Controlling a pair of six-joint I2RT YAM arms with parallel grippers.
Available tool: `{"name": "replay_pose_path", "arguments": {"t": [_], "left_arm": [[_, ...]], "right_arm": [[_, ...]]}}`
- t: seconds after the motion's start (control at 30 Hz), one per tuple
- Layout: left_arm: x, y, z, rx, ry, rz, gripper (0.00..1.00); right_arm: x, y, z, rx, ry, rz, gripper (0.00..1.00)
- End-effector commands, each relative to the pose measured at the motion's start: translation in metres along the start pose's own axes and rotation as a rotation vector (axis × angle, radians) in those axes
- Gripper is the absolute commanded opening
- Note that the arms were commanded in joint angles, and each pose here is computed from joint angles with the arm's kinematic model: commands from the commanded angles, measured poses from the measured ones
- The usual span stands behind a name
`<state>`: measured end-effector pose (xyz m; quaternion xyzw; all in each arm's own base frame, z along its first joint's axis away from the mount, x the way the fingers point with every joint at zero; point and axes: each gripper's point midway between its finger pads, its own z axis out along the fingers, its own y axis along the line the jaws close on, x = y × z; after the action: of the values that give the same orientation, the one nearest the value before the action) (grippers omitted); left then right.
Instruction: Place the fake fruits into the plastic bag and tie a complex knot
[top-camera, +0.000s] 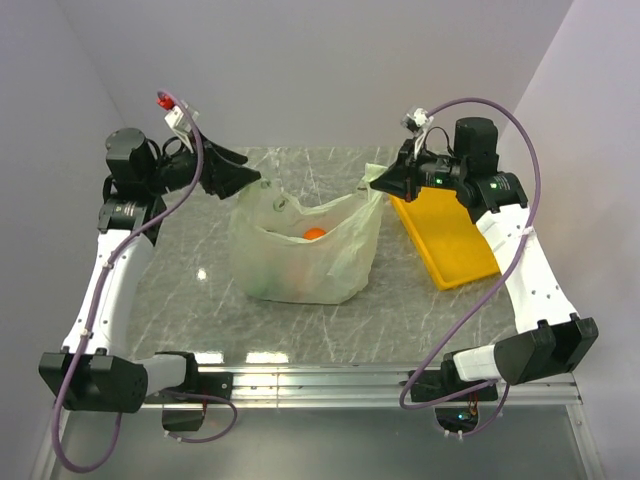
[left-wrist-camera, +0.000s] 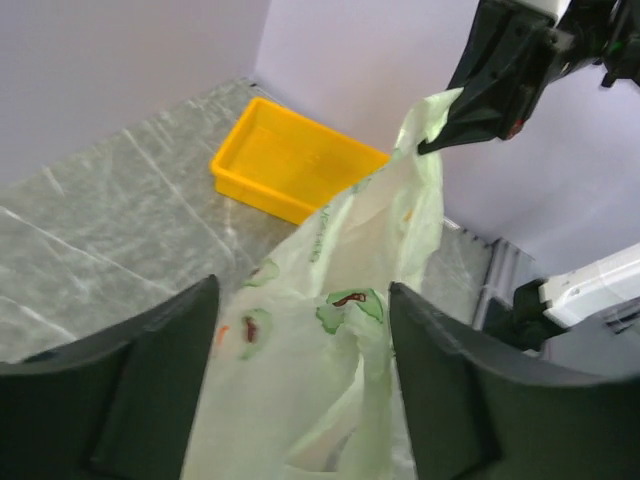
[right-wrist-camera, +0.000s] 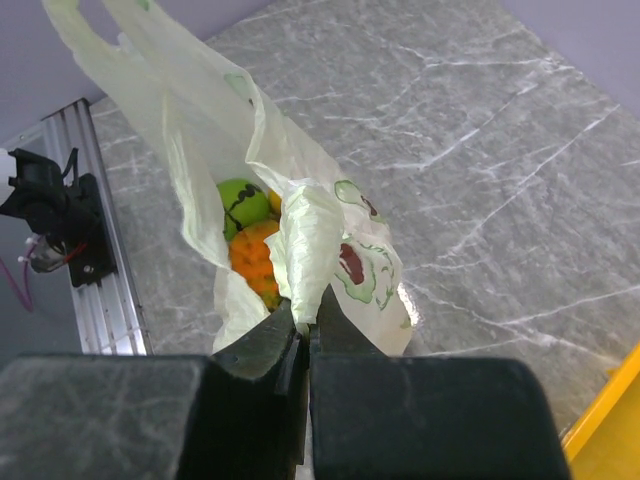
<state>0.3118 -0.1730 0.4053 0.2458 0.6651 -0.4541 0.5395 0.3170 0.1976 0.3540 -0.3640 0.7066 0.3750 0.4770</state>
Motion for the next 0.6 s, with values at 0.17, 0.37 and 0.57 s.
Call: {"name": "replay_pose_path", "arguments": {"t": [0.17, 0.37, 0.57], "left_arm": [[-0.040, -0.018, 0.016, 0.181, -0.007, 0.301, 0.79], [-0.008, -0.054, 0.066, 0.307, 0.060, 0.538, 0.82], [0.004, -0.069, 0.106, 0.318, 0.010, 0.675, 0.77]], "right_arm": [[-0.020, 0.013, -0.003, -0.072, -0.055, -0.112, 0.00], [-0.019, 0.030, 0.003, -0.140, -0.048, -0.161, 0.00], [-0.013, 0.043, 0.006, -0.194, -0.032, -0.139, 0.00]]}}
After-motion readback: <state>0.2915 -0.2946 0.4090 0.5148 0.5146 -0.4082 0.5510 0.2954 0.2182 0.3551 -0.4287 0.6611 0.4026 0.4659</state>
